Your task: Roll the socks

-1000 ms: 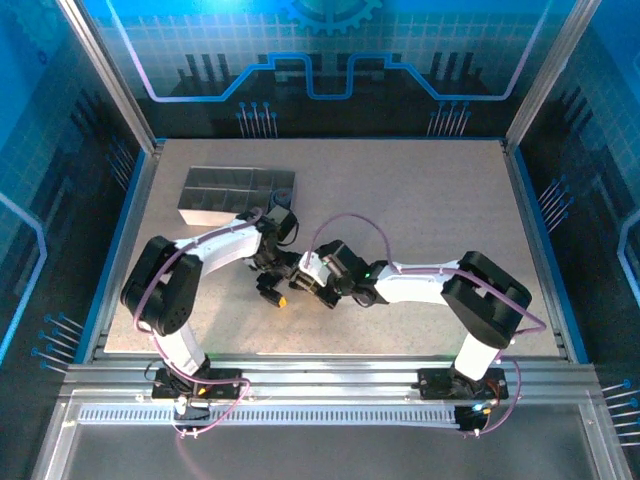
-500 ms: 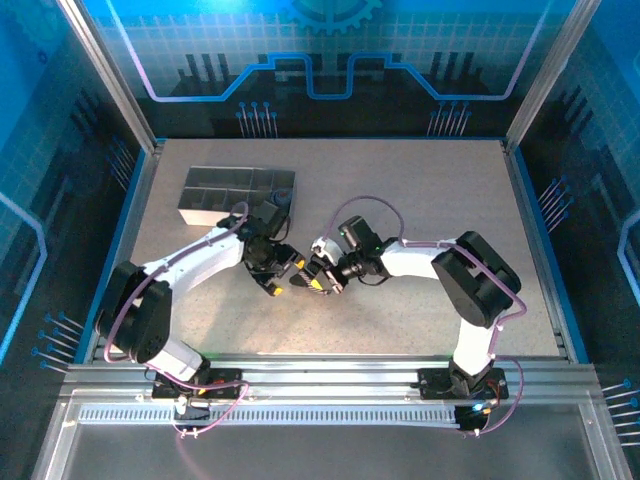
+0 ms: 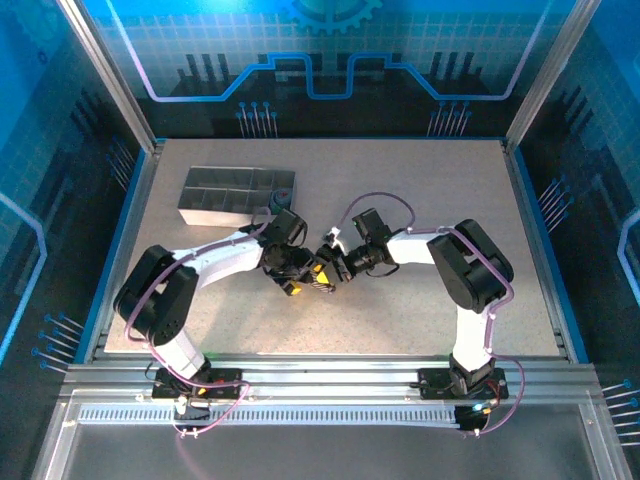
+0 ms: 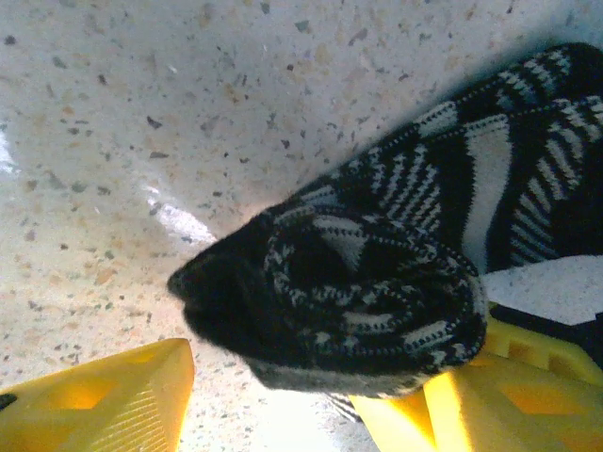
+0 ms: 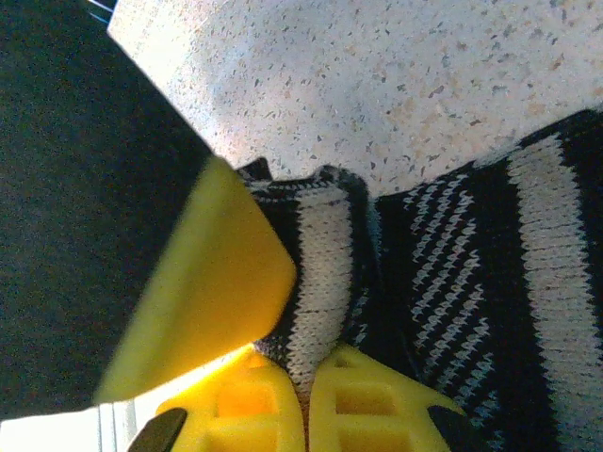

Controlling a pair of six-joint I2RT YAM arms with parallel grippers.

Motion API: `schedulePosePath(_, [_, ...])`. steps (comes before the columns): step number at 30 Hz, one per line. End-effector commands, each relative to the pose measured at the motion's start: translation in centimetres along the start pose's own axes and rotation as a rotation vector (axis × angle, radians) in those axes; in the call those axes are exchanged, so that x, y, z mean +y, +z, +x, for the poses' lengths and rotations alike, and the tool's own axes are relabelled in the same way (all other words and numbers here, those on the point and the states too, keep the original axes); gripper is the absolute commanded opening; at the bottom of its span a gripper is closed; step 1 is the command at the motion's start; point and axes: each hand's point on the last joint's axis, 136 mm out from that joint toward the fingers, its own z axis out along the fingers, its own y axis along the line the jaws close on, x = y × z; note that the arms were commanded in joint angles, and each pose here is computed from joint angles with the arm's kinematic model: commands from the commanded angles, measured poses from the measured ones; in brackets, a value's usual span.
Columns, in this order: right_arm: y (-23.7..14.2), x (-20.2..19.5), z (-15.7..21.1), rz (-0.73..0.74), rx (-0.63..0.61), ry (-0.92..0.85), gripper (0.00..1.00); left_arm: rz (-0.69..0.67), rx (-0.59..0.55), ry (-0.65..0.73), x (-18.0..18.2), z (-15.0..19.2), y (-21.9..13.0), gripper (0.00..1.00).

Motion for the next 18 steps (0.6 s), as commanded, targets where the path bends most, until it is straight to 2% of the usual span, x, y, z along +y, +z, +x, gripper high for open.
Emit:
schedulePosePath(1, [0.3, -5.5, 8.8, 0.200, 0.234, 0.317, 0.00, -0.052, 0.001, -0.008, 1.4, 0.1, 1.2, 0.65])
schedulePosePath(4, [0.2, -5.9, 8.9, 0.215, 0.243, 0.335, 0.00, -0.104, 0.000, -0.012, 2.5, 0.0, 2.0, 0.63])
schedulePosePath(10, [-0.3, -5.4, 7.2, 0.244, 0.204, 0.238, 0.01, -0.339, 0.027, -0.061, 8.0, 0.3, 4.0, 0.41])
schedulePosePath(13, [-0.9, -3.7, 4.8, 0.264, 0.140, 0.081, 0.15, -0.411, 0.028, -0.074, 9.9, 0.4, 3.9, 0.34])
schedulePosePath(18, [-2.8, -0.1, 1.5, 0.359, 0.002, -0.240, 0.35, -0.457, 0.038, -0.075, 10.6, 0.5, 3.6, 0.32])
